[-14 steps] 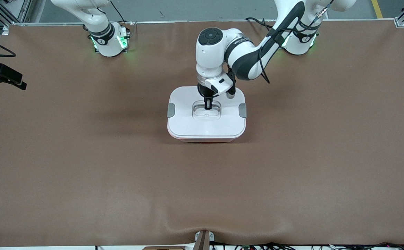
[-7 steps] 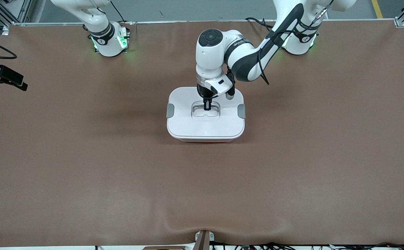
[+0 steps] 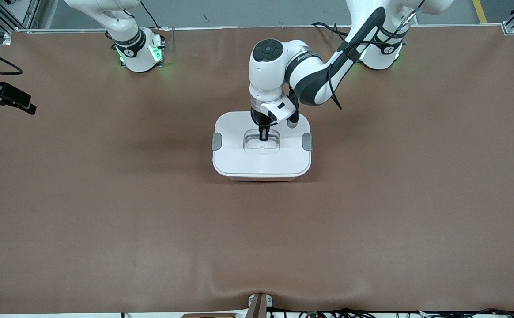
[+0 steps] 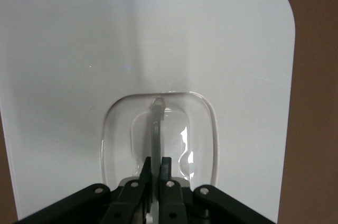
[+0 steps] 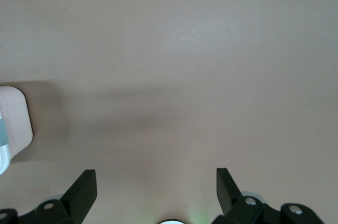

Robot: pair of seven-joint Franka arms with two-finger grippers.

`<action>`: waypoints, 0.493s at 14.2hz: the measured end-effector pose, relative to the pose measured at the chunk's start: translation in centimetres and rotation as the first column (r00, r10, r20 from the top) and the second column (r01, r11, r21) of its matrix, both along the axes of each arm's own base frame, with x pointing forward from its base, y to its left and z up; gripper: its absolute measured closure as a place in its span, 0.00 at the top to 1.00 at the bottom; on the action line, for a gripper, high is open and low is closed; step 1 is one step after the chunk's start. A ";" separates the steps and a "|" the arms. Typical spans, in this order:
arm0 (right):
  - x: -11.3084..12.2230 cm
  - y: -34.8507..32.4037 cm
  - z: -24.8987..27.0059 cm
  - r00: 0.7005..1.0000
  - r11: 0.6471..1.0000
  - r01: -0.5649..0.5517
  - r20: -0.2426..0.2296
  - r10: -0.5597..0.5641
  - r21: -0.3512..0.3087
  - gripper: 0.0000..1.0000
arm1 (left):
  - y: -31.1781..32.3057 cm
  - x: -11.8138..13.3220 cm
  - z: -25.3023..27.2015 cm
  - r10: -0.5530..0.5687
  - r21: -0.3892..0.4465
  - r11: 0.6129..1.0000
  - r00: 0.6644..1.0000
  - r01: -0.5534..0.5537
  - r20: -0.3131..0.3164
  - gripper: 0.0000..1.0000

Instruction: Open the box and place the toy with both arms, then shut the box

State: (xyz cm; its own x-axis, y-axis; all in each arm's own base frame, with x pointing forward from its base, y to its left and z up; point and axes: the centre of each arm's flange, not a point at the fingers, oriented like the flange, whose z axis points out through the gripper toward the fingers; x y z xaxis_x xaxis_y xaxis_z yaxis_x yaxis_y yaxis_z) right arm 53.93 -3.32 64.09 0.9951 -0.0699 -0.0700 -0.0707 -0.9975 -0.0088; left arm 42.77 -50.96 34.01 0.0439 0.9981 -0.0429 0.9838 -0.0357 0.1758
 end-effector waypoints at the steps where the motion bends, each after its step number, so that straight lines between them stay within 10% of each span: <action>1: 0.0 0.0 0.0 1.000 1.000 0.000 -0.002 0.000 0.000 1.00 | 0.0 0.0 0.0 0.000 0.000 1.000 1.000 0.000 0.000 0.07; 4: -0.1 0.0 -0.1 1.000 1.000 0.000 -0.008 0.000 0.000 1.00 | 0.0 0.1 0.1 0.001 -0.003 1.000 1.000 -0.001 0.002 0.10; 7: -0.1 0.0 -0.1 1.000 1.000 0.000 -0.010 0.000 0.001 1.00 | -0.2 0.7 1.6 0.008 -0.015 1.000 1.000 -0.008 0.018 0.38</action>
